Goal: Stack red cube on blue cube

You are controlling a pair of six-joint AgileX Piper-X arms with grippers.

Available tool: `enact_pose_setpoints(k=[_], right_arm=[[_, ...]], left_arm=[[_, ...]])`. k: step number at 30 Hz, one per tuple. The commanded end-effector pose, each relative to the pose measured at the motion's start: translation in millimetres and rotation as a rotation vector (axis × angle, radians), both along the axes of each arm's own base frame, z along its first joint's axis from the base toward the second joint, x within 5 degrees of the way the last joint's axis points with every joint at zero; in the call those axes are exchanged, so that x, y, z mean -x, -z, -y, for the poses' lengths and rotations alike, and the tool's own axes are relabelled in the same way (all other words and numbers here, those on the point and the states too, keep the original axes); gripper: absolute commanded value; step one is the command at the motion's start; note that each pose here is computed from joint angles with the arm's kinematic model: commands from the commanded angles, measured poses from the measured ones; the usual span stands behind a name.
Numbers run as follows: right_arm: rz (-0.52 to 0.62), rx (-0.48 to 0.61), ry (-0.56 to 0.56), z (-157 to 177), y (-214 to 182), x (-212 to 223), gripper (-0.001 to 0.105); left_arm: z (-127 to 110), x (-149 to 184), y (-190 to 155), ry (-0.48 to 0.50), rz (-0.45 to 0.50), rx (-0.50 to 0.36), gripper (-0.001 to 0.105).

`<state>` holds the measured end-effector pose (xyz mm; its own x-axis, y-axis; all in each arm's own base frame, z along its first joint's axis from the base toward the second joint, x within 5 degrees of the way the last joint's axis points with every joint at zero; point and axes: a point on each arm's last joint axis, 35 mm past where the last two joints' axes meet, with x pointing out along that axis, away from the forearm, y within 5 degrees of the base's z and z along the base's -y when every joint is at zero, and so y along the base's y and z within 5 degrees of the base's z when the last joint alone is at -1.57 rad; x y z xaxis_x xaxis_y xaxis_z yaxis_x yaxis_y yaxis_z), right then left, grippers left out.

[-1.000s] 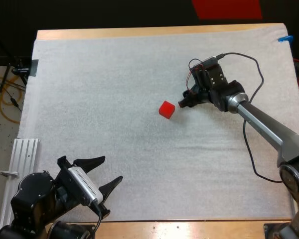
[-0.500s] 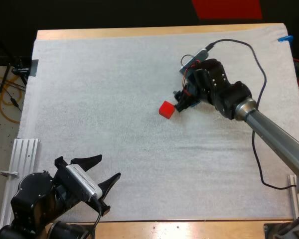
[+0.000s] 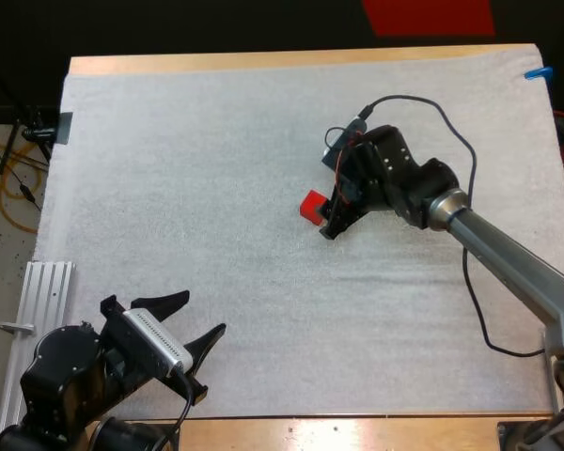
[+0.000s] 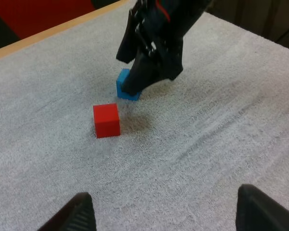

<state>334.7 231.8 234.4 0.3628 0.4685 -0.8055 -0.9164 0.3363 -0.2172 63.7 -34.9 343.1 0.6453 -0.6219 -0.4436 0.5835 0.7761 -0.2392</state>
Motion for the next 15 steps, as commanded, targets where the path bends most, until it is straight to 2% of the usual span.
enact_pose_setpoints(k=[1,15], right_arm=[[0.004,-0.012,-0.028,-3.7,0.4,-0.1,0.065],[0.023,0.019,-0.016,-25.6,28.1,-31.3,0.065]], left_arm=[[-0.3,-0.1,-1.2,-0.018,0.000,0.006,0.060],[-0.2,0.0,-1.3,-0.016,0.000,0.006,0.060]])
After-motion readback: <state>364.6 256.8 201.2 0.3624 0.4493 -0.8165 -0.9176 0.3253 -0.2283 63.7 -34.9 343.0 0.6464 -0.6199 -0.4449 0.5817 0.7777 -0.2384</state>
